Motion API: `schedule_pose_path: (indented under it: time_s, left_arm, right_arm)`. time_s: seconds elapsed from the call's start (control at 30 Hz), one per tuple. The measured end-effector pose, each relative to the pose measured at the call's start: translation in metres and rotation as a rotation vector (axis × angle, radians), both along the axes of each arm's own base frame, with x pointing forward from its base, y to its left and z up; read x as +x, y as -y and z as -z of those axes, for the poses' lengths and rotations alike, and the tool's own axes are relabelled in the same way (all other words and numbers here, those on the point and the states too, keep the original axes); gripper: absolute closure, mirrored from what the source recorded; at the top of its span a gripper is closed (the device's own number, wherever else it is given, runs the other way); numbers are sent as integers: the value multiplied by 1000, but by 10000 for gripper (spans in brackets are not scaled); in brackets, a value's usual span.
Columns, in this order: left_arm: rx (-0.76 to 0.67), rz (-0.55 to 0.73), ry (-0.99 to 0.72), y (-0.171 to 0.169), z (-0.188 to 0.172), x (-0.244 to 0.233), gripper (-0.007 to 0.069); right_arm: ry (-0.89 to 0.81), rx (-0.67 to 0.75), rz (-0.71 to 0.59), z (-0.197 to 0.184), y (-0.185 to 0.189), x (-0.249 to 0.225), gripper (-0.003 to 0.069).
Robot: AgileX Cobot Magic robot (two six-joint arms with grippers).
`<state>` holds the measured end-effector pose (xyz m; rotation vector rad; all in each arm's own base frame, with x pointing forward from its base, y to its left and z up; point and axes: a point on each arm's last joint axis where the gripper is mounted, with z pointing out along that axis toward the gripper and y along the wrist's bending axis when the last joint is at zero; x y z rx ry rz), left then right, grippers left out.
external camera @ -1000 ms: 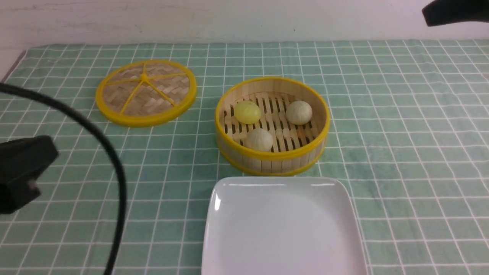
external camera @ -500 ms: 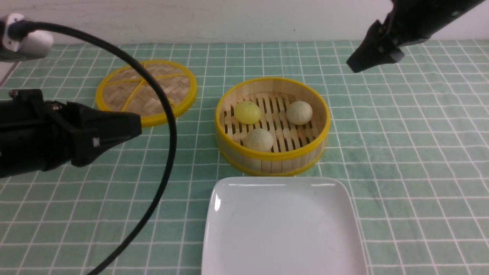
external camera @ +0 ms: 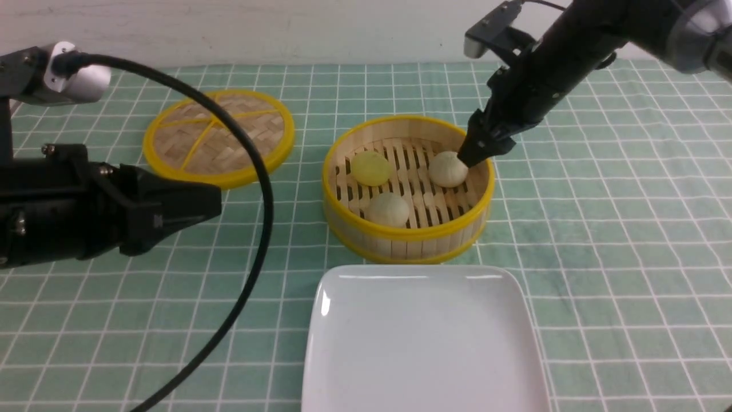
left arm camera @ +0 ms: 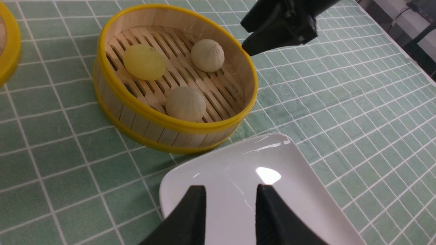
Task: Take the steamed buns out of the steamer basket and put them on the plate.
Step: Use the right arm to grab the steamed stuffed bun that is closest to it
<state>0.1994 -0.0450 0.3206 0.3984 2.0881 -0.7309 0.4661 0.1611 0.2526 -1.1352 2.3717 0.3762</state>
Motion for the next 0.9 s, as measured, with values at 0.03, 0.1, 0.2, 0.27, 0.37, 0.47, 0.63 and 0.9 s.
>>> schedule_pose_path:
  time_s: [0.03, 0.1, 0.2, 0.27, 0.37, 0.47, 0.63, 0.9]
  left_arm:
    - [10, 2, -1, 0, 1, 0, 385]
    - [24, 5, -3, -1, 2, 0, 385]
    - [28, 5, -13, -1, 4, 2, 385]
    - [30, 6, -22, -2, 5, 7, 385]
    - [37, 15, -34, -2, 6, 18, 385]
    - [50, 32, -30, -3, 6, 25, 385]
    - [52, 45, -51, -3, 11, 35, 385]
    - [66, 73, -65, -4, 22, 44, 385]
  right_arm:
    - [8, -6, -4, 3, -3, 3, 183]
    - [12, -14, -16, 8, -9, 6, 183]
    - [24, -13, -31, 9, -18, 7, 183]
    - [40, -19, -42, 10, -24, 7, 183]
    - [67, -44, -54, 9, -29, 6, 183]
    - [74, -60, -57, 10, -30, 6, 183]
    - [74, -80, -55, 18, -29, 9, 185]
    - [53, -111, -56, 39, -29, 15, 232]
